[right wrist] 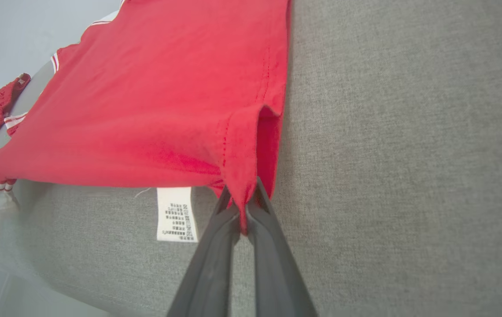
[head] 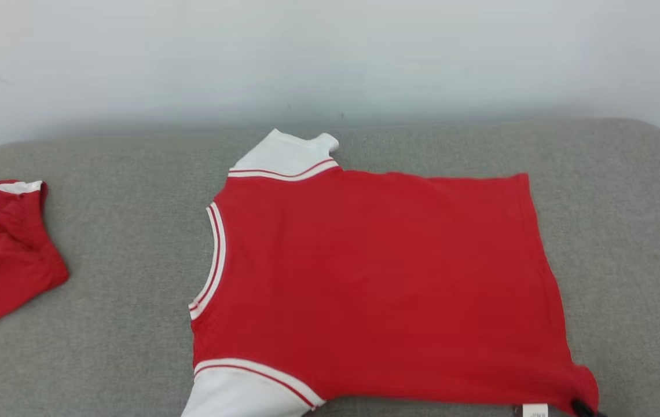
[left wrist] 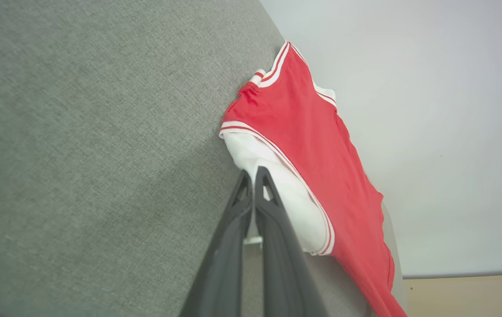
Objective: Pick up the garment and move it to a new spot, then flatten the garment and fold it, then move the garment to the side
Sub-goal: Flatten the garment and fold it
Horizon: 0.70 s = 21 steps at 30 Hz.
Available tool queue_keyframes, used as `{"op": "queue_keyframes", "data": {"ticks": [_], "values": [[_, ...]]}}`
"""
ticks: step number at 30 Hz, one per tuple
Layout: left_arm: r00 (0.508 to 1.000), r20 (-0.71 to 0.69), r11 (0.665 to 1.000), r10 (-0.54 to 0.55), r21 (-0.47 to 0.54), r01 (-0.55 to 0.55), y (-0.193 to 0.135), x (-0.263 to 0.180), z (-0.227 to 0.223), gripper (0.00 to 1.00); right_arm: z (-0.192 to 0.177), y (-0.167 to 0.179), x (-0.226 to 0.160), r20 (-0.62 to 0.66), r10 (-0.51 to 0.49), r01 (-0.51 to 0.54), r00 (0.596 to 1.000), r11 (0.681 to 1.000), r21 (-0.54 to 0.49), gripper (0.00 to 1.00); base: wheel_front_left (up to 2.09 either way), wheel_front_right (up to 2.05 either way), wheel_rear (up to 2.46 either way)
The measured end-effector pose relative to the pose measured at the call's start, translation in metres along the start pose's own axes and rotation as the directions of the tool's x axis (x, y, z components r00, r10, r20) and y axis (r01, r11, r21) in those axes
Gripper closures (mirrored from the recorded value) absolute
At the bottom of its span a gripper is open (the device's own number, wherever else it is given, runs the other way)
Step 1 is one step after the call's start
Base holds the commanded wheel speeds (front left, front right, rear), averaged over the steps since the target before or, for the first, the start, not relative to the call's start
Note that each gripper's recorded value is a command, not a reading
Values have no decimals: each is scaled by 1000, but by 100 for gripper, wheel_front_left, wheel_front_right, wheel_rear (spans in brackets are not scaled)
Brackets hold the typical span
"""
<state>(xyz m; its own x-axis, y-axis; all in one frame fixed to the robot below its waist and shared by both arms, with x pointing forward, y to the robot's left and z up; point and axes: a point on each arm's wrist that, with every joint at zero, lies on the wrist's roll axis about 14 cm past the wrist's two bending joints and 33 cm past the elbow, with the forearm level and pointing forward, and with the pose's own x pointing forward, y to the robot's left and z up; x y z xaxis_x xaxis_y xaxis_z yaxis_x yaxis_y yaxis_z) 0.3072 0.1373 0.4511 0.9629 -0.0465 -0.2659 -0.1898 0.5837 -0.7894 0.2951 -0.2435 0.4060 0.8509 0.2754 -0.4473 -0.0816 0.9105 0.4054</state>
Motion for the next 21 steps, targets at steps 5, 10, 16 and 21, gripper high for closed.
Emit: {"op": "queue_keyframes", "data": {"ticks": [5,10,16,21], "values": [[1000,-11,1000,27,10,-27,10,-7,-3,100,-15,1,-4,-29,-6,6,1000,1000,14,100,0,0,0],[1000,-4,999,-15,45,16,2,-2,2,100,-15,12,-5,-12,17,-16,1000,997,77,100,0,0,0],[987,-1,983,-159,97,158,-41,28,15,100,-3,23,-3,11,41,-43,999,984,170,100,0,0,0],[968,-29,951,-248,184,249,-68,62,27,100,22,30,7,50,66,-75,997,975,211,100,0,0,0]]}}
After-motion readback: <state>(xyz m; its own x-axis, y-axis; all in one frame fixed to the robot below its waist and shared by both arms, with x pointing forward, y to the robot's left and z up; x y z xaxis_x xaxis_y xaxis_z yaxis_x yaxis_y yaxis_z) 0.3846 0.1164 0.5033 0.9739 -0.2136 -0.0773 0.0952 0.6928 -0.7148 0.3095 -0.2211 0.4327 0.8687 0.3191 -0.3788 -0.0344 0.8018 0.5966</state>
